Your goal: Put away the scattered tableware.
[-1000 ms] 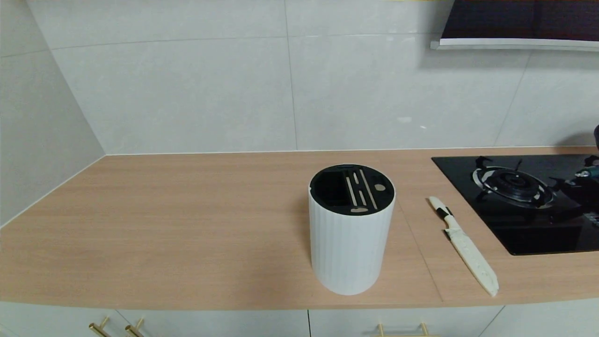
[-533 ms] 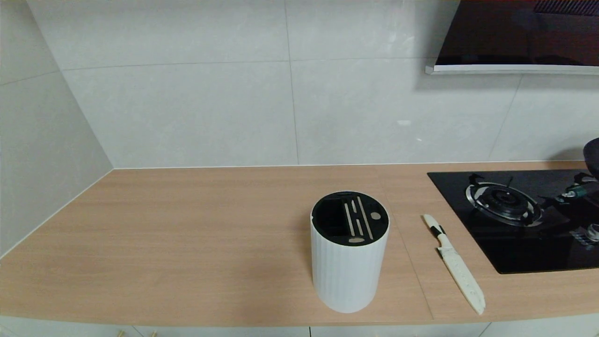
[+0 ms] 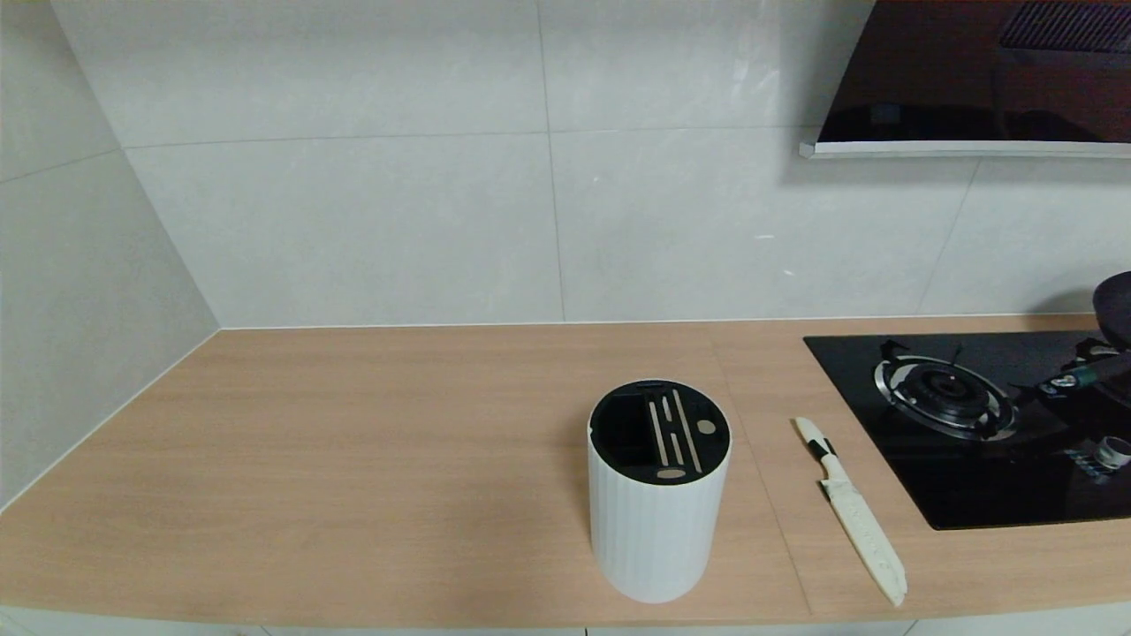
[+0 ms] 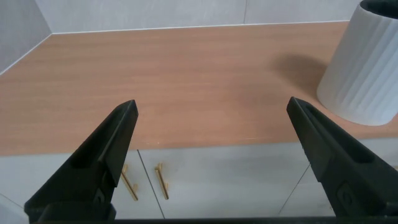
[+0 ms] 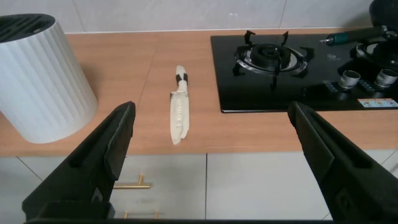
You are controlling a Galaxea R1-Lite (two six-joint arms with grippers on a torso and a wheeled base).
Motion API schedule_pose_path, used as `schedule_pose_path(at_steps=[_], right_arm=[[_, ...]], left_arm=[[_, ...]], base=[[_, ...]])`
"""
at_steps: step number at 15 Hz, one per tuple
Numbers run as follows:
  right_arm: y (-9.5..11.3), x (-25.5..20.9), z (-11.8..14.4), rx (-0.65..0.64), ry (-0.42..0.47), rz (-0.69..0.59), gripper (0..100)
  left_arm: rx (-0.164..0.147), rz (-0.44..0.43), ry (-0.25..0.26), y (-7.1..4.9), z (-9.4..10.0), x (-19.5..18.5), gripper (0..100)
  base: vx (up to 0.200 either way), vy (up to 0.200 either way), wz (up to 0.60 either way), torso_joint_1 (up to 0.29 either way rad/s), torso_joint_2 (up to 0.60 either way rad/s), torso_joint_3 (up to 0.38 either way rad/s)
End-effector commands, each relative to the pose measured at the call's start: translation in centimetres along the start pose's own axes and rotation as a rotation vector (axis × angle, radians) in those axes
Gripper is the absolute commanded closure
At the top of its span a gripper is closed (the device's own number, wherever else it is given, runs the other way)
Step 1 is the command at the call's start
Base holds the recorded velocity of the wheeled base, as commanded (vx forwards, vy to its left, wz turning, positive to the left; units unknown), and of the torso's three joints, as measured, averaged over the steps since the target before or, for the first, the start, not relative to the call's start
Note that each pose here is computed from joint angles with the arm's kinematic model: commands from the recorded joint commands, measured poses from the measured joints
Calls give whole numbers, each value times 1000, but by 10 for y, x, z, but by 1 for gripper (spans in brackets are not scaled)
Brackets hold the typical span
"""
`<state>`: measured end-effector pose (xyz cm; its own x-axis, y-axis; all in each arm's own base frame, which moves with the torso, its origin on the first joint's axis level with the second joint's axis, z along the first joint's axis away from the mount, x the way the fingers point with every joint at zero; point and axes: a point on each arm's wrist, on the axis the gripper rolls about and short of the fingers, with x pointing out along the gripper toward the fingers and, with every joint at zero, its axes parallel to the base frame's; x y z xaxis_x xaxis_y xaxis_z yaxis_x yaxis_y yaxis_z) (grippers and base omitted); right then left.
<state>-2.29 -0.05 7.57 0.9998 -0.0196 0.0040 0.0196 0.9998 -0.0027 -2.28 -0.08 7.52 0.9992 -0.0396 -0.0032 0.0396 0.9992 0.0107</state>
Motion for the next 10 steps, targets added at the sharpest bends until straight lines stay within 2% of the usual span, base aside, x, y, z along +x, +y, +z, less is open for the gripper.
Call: schedule_pose_path(at_steps=[1,10], right_arm=[[0,0,0,0,1,0,0],[0,0,0,-5,1,0,0]], left_arm=[[0,1,0,0,0,0,0],[0,0,0,0,0,0,0]], base=[[0,0,0,0,0,0],[0,0,0,0,0,0]])
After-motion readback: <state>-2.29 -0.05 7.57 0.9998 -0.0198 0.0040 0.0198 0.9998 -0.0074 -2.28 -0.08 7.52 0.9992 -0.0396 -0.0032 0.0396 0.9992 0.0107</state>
